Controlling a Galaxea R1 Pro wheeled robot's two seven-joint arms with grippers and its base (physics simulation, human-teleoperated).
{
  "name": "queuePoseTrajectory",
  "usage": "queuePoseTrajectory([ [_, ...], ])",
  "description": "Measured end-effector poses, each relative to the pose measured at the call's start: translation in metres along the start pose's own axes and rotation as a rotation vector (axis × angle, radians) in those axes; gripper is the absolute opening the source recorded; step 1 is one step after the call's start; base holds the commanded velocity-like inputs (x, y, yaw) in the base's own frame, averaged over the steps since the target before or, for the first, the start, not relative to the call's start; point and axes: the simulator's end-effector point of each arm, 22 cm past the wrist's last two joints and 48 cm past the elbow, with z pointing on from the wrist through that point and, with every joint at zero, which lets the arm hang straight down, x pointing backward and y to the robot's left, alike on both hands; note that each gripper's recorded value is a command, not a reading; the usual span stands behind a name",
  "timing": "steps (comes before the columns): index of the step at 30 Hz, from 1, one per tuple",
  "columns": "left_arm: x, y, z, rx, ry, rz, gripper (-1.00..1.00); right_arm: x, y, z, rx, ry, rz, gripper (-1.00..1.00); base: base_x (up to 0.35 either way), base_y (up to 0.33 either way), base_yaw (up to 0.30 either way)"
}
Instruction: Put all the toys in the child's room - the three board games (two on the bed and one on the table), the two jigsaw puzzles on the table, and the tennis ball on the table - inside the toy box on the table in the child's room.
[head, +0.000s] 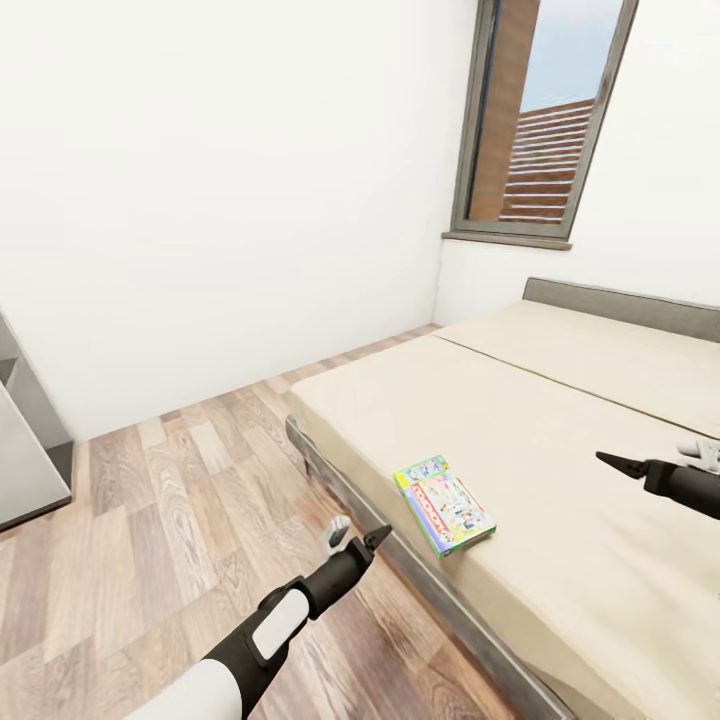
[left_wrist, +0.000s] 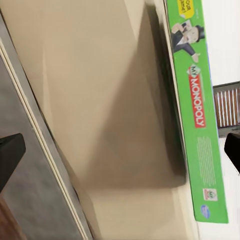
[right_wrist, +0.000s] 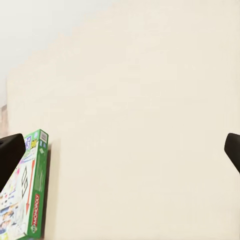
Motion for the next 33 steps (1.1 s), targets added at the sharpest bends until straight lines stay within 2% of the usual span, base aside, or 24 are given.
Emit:
queuePoseTrajectory([
  [13,-0.005,-0.004,-0.001,0.021,-0.016,-0.020,1.00,0.005,0.016,-0.004,-0.009,-0.008,-0.033,1.00,0.000,0.000,-0.015],
  [33,-0.014,-0.023,0.006,0.055,-0.025,-0.005,1.00,0.008,0.024,-0.003,-0.018,-0.011,-0.040,1.00,0.000,0.000,-0.001],
])
